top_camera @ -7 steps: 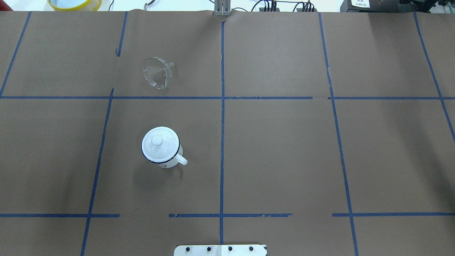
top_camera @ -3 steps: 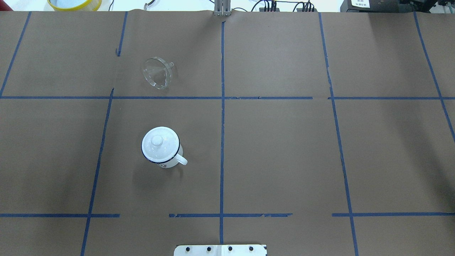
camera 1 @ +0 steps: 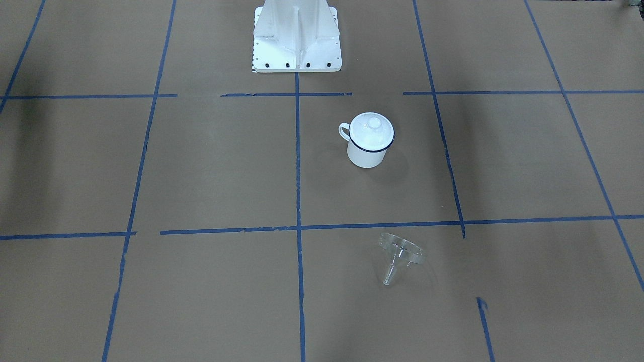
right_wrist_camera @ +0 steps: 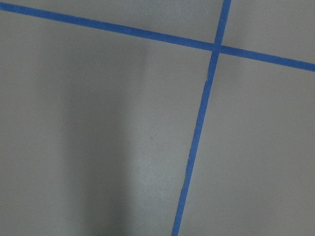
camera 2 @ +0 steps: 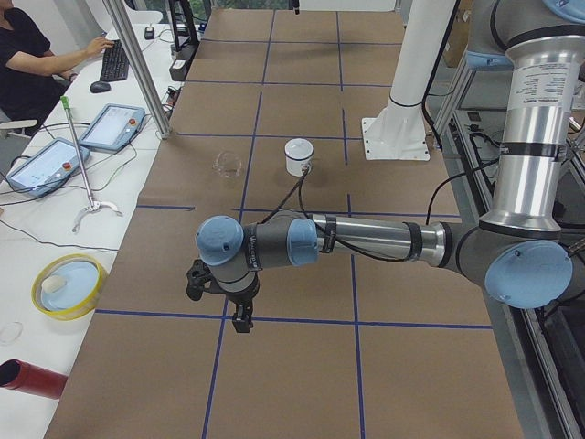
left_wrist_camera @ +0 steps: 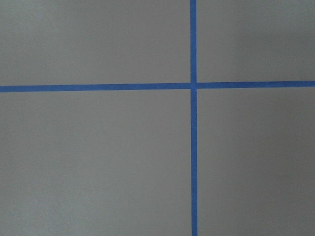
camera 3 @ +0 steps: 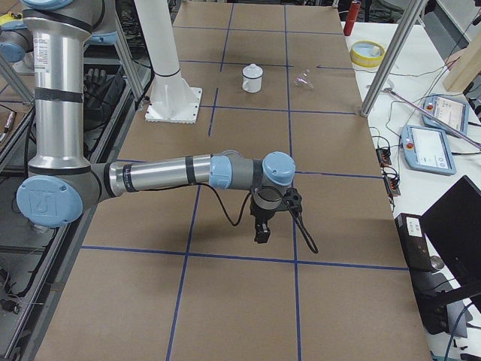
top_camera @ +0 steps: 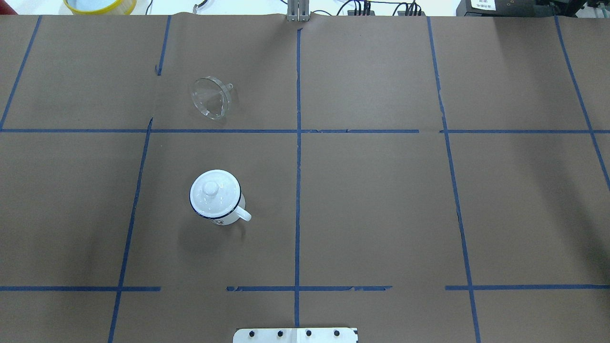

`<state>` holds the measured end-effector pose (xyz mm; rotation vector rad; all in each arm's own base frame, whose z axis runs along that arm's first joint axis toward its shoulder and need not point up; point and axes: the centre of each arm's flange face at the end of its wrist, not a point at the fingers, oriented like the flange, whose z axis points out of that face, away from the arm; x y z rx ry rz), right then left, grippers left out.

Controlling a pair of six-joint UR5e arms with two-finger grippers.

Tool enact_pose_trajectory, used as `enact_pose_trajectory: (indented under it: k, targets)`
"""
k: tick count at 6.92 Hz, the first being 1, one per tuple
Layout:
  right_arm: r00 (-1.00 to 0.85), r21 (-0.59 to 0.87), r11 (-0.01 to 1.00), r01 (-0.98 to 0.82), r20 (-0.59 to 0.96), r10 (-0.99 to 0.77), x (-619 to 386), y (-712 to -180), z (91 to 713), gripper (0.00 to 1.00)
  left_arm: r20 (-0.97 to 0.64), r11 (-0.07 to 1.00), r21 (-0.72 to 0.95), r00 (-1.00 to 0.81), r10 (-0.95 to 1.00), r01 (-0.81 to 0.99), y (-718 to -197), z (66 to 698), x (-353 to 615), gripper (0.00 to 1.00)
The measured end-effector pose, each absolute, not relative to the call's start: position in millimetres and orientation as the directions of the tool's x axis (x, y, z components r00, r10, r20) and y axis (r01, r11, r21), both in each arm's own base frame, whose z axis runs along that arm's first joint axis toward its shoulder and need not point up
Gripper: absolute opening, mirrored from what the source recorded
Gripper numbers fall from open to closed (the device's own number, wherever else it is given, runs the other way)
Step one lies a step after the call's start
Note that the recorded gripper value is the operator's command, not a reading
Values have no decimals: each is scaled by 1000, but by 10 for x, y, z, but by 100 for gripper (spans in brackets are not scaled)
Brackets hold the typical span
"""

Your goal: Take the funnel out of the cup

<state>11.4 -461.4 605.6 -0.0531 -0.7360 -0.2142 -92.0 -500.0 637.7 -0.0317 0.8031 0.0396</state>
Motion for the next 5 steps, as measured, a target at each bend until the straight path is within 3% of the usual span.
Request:
enact_pose_trajectory:
  k: [5]
  targets:
    - [720, 27, 977, 212, 671, -175, 114, -4614, 6057, 100, -720, 999, -17, 694, 20, -46, -4999, 6403, -933, 100]
